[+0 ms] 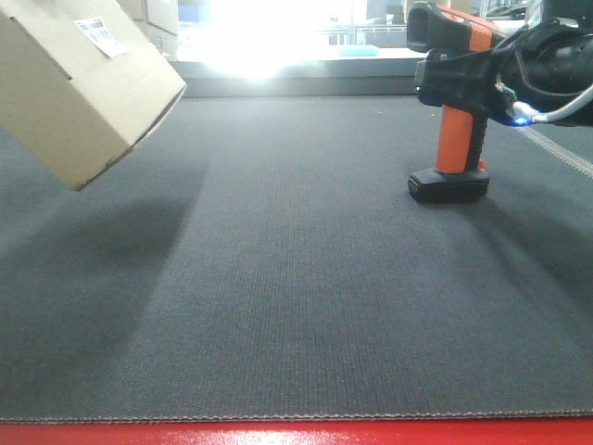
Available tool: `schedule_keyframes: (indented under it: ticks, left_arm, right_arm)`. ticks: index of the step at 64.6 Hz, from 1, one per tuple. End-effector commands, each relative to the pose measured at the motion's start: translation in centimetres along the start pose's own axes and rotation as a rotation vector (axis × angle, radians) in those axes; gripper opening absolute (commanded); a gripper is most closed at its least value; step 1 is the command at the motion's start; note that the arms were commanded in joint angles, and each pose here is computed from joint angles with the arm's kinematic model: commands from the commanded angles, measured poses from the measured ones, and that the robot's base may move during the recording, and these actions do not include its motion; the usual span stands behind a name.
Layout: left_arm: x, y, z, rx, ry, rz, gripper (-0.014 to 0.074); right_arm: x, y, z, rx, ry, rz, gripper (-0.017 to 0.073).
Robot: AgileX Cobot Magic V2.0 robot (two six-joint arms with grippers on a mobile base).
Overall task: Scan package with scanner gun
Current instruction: 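Grasp the orange scanner gun's handle with the right gripper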
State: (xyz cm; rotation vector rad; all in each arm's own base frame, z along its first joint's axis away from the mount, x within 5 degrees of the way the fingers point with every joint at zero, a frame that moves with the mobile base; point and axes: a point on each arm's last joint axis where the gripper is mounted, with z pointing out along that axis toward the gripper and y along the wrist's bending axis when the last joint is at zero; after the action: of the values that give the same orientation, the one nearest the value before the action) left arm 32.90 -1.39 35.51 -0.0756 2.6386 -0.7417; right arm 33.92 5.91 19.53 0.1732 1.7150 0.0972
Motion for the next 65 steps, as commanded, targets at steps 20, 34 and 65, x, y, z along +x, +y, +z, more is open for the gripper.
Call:
schedule_keyframes:
  ticks: [20, 34, 65]
  left_arm:
    - [0.0, -0.4, -0.5, 0.017, -0.022, 0.003, -0.0111]
    - [0.0, -0.4, -0.5, 0.017, -0.022, 0.003, -0.0111]
    - [0.0, -0.3, -0.5, 0.002, -0.019, 0.008, -0.0111]
  right_arm:
    - [-1.0, 0.0, 0.4, 0.005, -0.049, 0.009, 0.0487]
    - [-0.8, 0.1, 0.4, 0.003, -0.024, 0.009, 0.0075]
    - [-5.8, 0.6, -2.2, -0.024, -0.128, -0.191, -0.0154]
